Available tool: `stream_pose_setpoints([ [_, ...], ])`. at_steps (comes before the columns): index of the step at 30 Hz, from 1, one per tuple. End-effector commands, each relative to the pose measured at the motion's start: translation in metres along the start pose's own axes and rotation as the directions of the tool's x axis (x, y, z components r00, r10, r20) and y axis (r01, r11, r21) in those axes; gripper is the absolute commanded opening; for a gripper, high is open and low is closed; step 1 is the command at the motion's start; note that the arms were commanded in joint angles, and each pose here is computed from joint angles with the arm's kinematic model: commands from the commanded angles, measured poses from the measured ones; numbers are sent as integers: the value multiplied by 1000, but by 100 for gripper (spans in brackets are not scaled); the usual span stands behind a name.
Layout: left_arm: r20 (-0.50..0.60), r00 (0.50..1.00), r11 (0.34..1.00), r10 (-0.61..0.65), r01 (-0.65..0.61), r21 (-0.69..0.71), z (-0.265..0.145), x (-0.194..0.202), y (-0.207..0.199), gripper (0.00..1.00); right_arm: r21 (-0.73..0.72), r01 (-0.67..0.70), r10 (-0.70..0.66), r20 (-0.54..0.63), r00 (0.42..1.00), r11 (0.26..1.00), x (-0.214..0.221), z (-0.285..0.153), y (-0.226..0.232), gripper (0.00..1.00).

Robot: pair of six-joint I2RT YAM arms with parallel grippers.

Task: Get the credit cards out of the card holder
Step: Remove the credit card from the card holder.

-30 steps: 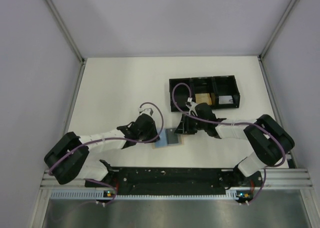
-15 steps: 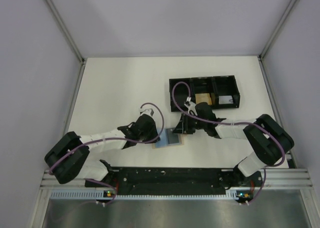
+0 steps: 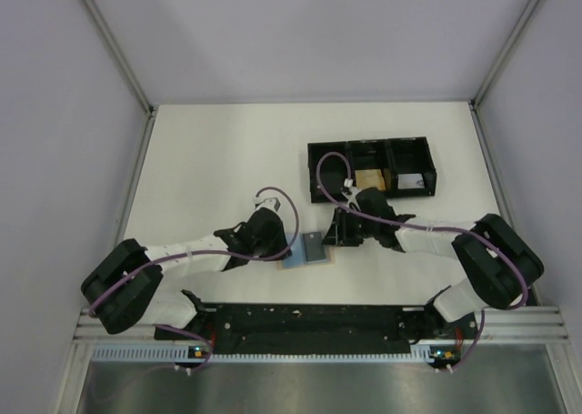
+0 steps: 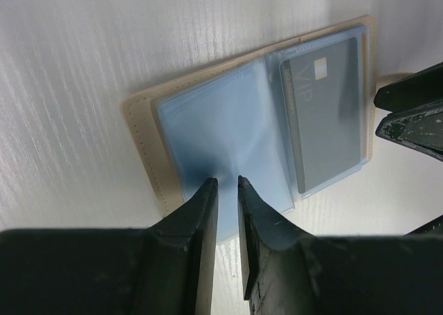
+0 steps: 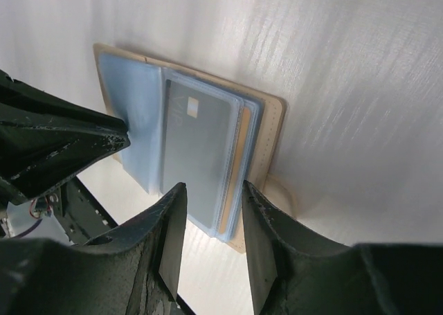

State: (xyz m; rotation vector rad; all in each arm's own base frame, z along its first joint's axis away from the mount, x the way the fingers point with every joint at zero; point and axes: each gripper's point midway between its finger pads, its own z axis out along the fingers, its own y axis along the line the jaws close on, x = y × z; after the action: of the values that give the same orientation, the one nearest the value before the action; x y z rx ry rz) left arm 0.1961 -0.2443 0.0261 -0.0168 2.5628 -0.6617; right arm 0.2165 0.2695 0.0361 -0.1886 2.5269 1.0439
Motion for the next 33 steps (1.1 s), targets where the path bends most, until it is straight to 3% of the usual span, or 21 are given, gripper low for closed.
stream_pose_setpoints([
  [1, -18, 1000, 1000, 2, -2, -26, 1, 5, 4, 23, -5, 59, -59, 35, 998, 998, -14, -2, 13, 38],
  [8, -12, 1000, 1000, 5, -5, -27, 0, 5, 3, 23, -50, 84, -81, 58, 995, 995, -20, -2, 31, 36],
  [15, -17, 1000, 1000, 6, -7, -24, 0, 5, 2, 23, 3, 84, -84, 69, 994, 996, -27, -1, 26, 36],
  [33, -34, 999, 1000, 18, -18, -16, 2, 7, -1, 23, 22, 30, -29, -59, 998, 999, -4, 20, 12, 37],
])
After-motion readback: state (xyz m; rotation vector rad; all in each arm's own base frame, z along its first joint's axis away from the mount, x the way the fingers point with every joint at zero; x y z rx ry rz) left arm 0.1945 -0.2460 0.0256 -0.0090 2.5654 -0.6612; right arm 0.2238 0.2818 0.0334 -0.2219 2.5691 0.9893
